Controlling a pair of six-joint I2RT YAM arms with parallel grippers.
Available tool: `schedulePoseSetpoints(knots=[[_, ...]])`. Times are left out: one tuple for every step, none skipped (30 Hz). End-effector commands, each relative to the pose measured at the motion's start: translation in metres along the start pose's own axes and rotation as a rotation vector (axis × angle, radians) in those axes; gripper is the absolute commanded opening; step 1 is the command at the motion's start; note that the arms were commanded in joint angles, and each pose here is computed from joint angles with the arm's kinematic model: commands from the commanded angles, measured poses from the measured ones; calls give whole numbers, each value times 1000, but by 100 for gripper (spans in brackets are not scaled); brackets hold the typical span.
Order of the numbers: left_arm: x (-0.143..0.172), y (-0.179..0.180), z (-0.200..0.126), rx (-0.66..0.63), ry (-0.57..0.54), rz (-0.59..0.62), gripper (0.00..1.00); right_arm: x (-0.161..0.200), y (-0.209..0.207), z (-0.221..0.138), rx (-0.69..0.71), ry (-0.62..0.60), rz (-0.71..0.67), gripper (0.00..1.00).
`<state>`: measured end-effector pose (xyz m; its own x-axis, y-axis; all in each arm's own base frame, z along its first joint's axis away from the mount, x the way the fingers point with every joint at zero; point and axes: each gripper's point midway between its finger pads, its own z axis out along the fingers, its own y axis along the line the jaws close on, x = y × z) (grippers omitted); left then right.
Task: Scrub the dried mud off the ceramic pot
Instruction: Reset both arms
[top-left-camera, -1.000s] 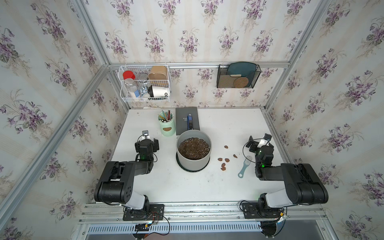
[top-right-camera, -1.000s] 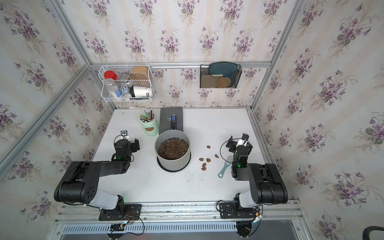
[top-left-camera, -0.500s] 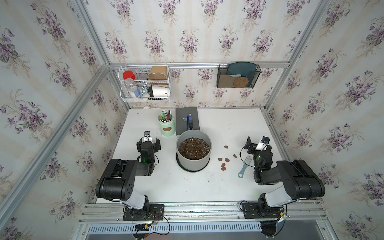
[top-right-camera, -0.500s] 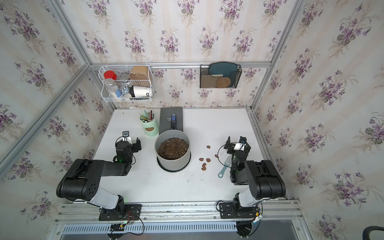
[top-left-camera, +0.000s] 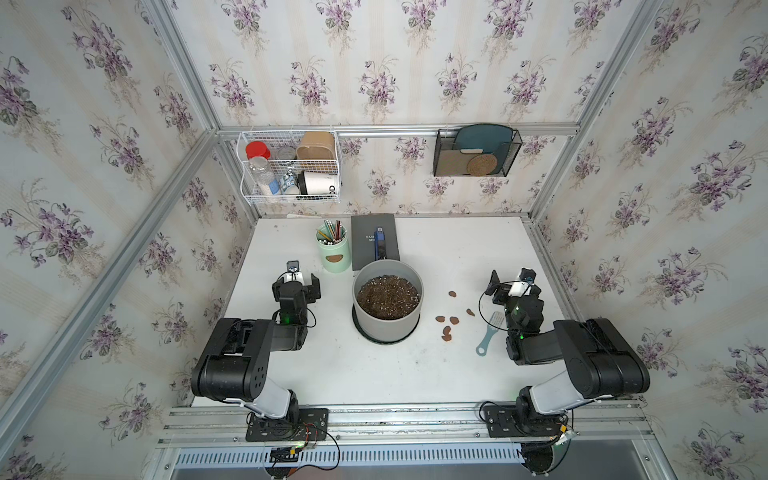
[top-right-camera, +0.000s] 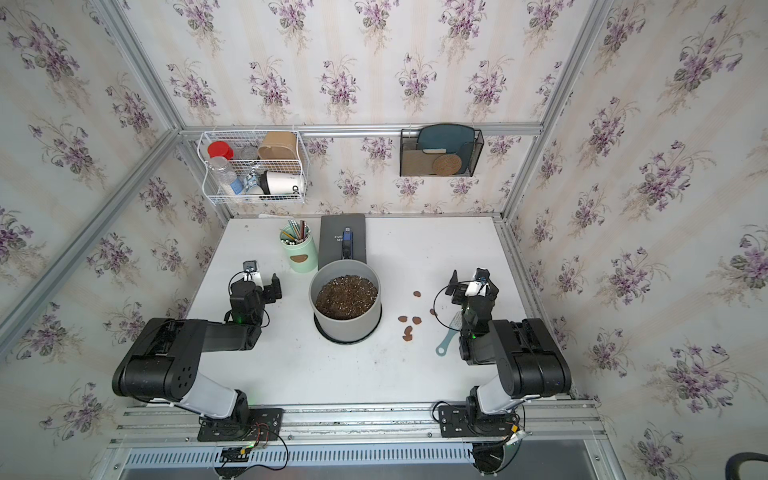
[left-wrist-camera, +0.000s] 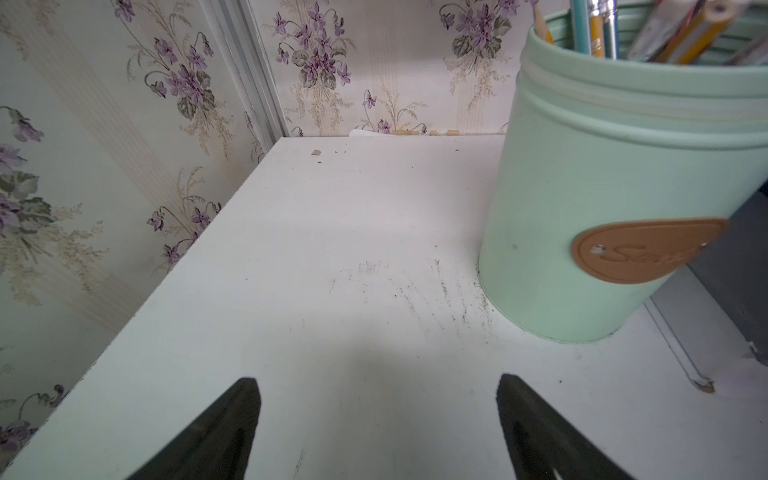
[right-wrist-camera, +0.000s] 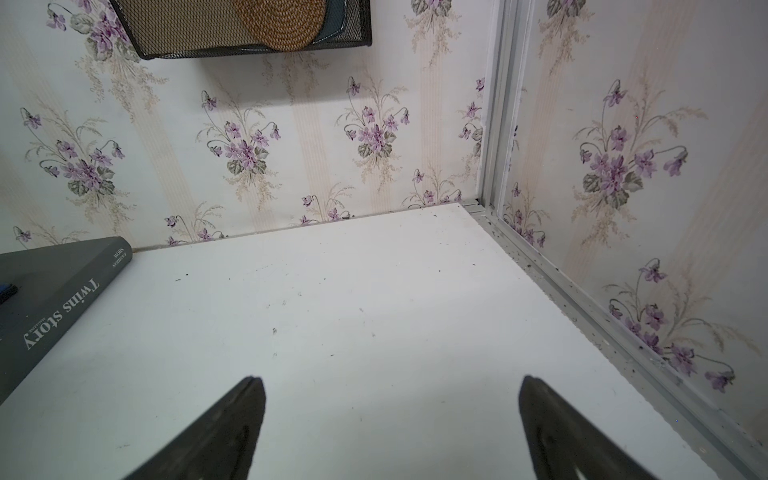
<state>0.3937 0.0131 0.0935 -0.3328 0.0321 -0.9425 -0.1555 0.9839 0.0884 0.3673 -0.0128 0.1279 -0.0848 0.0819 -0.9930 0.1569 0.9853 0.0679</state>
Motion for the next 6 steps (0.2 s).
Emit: schedulePoseSetpoints(knots=[[-4, -1, 0, 8, -11, -1, 93, -2, 4, 5, -15, 2, -12, 100], [-4, -1, 0, 8, -11, -2, 93, -2, 4, 5, -15, 2, -11, 100], [-4, -1, 1, 9, -11, -2, 93, -1, 4, 5, -15, 3, -11, 100], [-5, -2, 1, 11, -12, -3, 93, -1, 4, 4, -15, 2, -14, 100], [-5, -2, 1, 13, -10, -3, 93, -2, 4, 3, -16, -2, -14, 100], [-4, -2, 1, 15, -10, -5, 93, -2, 4, 2, -19, -5, -14, 100]])
